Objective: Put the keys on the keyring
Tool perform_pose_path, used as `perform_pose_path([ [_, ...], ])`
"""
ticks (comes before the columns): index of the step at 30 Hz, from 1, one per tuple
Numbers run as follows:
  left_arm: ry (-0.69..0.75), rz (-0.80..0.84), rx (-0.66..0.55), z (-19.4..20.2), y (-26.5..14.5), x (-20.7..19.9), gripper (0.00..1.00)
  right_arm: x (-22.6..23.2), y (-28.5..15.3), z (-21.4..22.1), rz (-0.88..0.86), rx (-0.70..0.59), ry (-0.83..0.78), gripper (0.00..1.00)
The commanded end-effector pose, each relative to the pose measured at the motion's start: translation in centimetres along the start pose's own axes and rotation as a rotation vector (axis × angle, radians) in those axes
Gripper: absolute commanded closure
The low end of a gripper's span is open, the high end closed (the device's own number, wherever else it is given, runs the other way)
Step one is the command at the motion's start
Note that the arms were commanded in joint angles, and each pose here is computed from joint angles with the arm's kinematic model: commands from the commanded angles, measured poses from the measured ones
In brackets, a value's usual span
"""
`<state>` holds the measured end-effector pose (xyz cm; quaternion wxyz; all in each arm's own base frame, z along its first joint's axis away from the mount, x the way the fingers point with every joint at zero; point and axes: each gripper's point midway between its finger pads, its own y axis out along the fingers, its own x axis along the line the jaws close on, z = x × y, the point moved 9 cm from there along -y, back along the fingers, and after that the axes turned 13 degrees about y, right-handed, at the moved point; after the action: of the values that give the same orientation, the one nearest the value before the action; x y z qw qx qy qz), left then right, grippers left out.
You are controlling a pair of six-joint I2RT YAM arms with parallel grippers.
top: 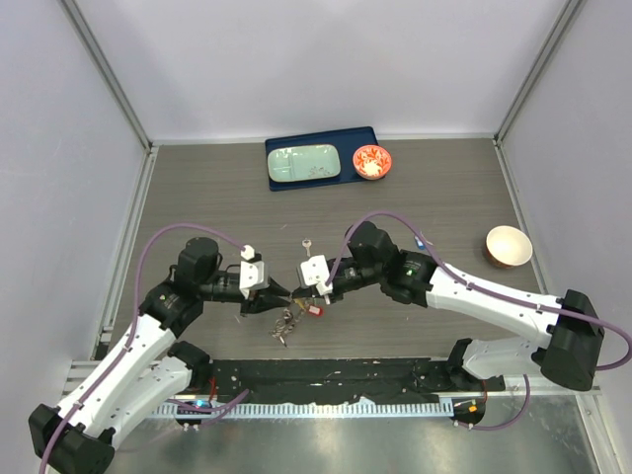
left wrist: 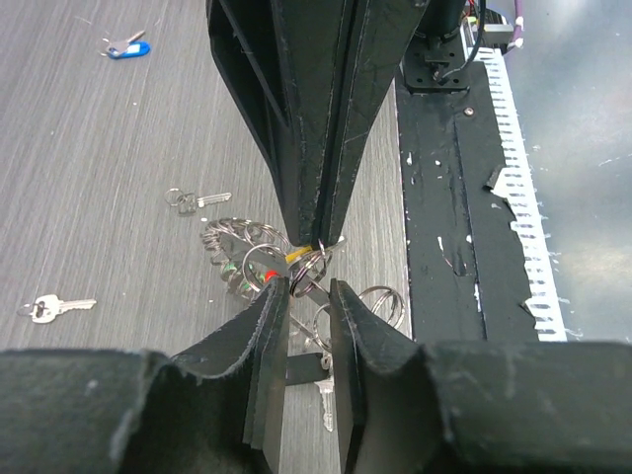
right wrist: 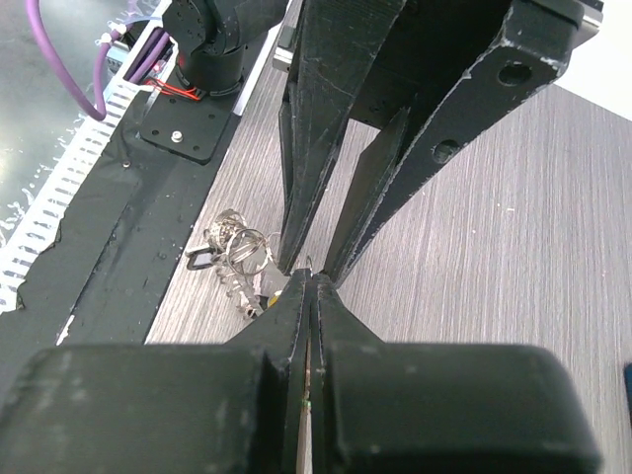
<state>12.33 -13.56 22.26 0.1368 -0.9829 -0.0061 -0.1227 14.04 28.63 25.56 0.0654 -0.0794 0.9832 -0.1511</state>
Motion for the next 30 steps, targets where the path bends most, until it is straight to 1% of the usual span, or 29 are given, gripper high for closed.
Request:
perform_pose_path([
  [1,0.016,-0.011,-0.018,-0.2,0.0,0.2,0.75,-0.2,-1.2,-3.9,0.043,-0.129,-0.096,0.99],
  [4,0.012,-0.014,-0.019,-0.3,0.0,0.3,0.82,-0.2,-1.2,-3.9,0.041,-0.131,-0.092,0.99],
  [8,0.015,-0.029,-0.014,-0.4,0.0,0.3,1.0,-0.2,-1.2,-3.7,0.04,-0.127,-0.086,0.99],
  [12,0.014,-0.072,-0.008,-0.5,-0.2,0.6,1.0,-0.2,-1.1,-3.5,0.043,-0.123,-0.079,0.99],
  [18,-0.028,-0.128,0.008,-0.5,-0.5,0.6,1.0,0.0,-1.6,-2.8,0.084,-0.099,-0.059,0.99],
  [24,-0.027,-0.168,-0.001,-1.0,-0.8,0.7,1.0,0.2,-2.0,-1.9,0.114,-0.071,-0.034,0.99],
  [30,-0.016,-0.239,-0.027,-1.5,-1.4,0.8,1.0,0.3,-1.4,-0.7,0.102,-0.044,0.007,0.99],
])
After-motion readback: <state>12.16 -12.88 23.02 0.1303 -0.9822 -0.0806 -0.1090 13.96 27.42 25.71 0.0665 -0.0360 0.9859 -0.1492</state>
